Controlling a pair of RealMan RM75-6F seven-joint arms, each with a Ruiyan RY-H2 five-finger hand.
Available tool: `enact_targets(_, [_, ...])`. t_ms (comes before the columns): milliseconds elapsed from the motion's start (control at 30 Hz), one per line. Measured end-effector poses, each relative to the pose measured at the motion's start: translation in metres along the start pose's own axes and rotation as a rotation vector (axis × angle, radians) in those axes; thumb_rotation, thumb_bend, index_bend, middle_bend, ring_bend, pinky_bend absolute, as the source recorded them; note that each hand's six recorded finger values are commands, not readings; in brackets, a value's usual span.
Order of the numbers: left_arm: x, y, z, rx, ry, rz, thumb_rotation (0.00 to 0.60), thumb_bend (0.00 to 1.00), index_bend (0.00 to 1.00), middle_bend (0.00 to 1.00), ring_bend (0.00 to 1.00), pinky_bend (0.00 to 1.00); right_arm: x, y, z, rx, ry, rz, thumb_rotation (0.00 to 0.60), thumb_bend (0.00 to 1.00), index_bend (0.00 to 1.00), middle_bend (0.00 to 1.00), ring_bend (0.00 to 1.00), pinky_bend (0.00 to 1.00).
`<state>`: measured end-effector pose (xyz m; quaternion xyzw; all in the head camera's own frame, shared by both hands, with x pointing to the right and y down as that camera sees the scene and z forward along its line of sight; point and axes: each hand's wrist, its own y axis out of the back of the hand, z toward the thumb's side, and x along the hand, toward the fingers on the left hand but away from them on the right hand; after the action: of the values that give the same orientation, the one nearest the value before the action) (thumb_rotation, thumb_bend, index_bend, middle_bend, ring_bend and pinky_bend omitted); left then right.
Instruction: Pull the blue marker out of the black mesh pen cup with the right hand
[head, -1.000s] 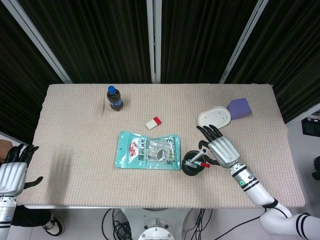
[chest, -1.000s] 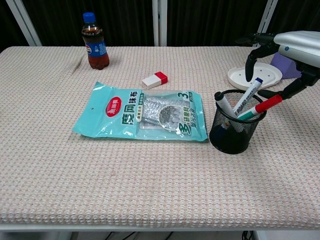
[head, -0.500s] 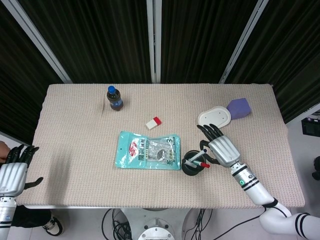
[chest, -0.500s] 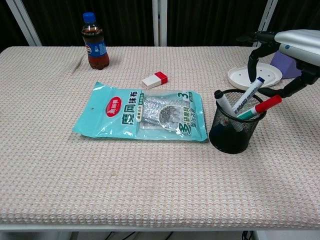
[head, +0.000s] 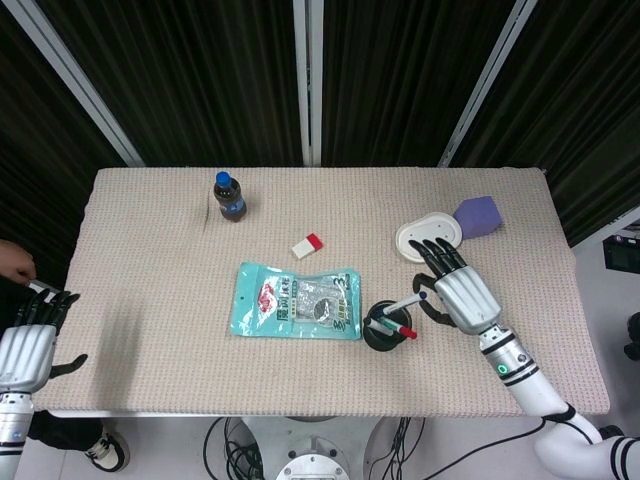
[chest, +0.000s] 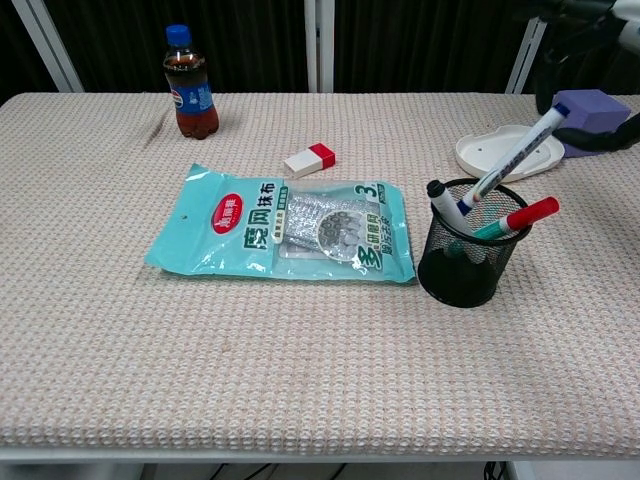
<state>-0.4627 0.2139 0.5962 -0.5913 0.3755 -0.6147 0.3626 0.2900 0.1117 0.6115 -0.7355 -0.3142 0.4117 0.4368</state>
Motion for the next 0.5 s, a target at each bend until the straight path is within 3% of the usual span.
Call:
enact_targets(267, [0.001,-0.003,0.004,-0.002,-0.009,-0.006,0.600,0.13,0.14,0.11,0.00,0.07,0.026,0.041,-0.021,0.014,-0.056,-0.106,0.600,0.35,0.69,0.06,0.00,0.00])
enact_targets(500, [0.001,-0.007,0.002,-0.007,-0.005,-0.015,0.600,0.13,0.14,0.11,0.00,0.07,0.031,0.029,-0.050,0.042,-0.138,-0.065,0.600,0.35,0.70,0.07,0.00,0.00])
